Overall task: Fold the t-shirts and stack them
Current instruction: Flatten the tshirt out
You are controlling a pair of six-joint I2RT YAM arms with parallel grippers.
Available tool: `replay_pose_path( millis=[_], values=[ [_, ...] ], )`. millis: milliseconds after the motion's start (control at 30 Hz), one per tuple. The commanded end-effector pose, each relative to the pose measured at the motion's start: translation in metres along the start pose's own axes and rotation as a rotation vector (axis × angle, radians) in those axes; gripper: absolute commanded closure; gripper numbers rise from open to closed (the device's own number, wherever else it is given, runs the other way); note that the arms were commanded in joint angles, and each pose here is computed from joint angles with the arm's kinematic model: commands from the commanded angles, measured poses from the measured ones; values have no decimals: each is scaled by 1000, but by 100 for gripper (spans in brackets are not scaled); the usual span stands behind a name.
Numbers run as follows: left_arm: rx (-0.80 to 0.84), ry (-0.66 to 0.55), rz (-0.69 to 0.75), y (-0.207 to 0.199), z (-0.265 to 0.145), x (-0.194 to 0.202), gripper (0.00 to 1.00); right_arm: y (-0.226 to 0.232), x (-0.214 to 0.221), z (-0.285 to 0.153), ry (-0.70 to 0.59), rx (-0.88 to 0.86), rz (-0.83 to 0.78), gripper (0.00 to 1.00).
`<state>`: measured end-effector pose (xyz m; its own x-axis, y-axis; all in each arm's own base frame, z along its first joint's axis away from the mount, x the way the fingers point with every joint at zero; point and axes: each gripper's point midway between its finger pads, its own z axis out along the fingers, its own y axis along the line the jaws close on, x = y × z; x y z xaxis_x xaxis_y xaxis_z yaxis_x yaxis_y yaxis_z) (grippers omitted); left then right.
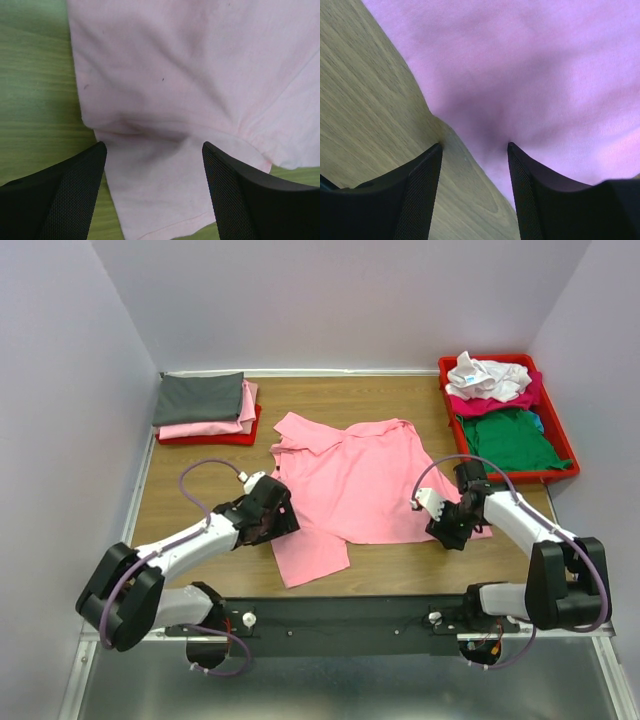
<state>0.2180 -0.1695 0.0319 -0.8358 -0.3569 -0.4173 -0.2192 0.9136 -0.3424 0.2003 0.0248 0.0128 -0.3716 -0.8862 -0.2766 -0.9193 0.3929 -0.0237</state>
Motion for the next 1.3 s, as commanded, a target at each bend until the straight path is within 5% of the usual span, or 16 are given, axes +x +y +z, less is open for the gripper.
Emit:
replay_pose_path(
  millis=[0, 200, 467, 700, 800, 833, 1067, 1167, 1267],
  values=[
    [19, 61, 39, 9, -21, 16, 15, 11, 6, 7, -3, -13, 36, 37],
    [146, 234, 41, -2, -53, 57, 15, 9, 5, 4, -11, 4, 30, 37],
    [75, 511, 49, 19, -63, 128, 26, 5, -6, 4, -49, -15, 52, 38],
    [-20, 556, 110, 31, -59, 140, 30, 5, -7, 6, -60, -13, 42, 38],
    [-53, 559, 120, 37, -51, 142, 52, 6, -7, 8, -65, -13, 43, 38],
    [-59, 555, 119, 37, -50, 142, 53, 6, -8, 8, -67, -13, 43, 38],
    [-50, 509, 140, 29, -48, 130, 80, -1, -6, 15, -49, -7, 41, 71],
    [-32, 500, 152, 24, -51, 126, 100, -4, -10, 14, -64, -3, 51, 85],
    [-10, 477, 166, 18, -59, 119, 100, -8, -14, 10, -76, 14, 66, 99]
  ],
)
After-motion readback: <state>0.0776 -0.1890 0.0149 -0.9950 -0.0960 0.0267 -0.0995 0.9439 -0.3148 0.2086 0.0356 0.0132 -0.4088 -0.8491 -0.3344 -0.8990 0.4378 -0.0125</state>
